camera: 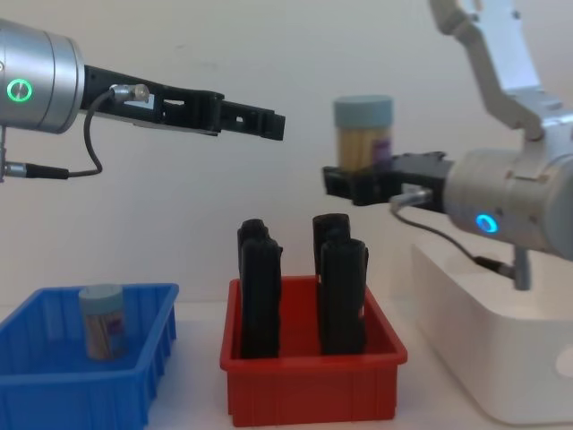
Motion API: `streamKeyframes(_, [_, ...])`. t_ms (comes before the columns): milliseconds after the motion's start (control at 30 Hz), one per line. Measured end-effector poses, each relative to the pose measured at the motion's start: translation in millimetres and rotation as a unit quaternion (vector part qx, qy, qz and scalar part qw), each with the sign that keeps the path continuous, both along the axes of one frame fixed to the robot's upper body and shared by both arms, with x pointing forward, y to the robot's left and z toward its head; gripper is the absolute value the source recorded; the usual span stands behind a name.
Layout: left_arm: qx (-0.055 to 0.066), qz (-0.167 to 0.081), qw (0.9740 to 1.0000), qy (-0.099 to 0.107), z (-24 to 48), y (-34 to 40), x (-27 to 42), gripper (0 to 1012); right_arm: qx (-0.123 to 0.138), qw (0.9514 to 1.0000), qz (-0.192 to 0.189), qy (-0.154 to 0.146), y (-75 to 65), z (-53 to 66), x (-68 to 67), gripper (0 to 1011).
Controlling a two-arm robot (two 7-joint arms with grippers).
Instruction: Pick the cotton swabs from the blue box and place them into the white box.
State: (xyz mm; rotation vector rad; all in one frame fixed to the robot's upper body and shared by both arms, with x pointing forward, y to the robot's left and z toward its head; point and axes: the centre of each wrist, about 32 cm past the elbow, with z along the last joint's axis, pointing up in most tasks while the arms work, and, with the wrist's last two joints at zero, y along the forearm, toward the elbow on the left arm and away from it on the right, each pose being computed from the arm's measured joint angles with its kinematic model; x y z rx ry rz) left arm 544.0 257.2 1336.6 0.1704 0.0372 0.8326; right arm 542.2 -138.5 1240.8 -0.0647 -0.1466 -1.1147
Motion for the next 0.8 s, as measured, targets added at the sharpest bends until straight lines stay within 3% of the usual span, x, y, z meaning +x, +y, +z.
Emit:
streamKeyframes(400, [0.000, 0.000, 1.0000, 0.000, 0.0, 0.0, 0.0, 1004, 0.022, 0.9964, -0.082, 0.007, -48.2, -2.8, -14.5, 626])
streamKeyframes(800, [0.000, 0.000, 1.0000, 0.000, 0.0, 0.0, 0.0, 1004, 0.027, 0.9860, -0.156, 0.052, -92.3, -16.0, -15.0, 626])
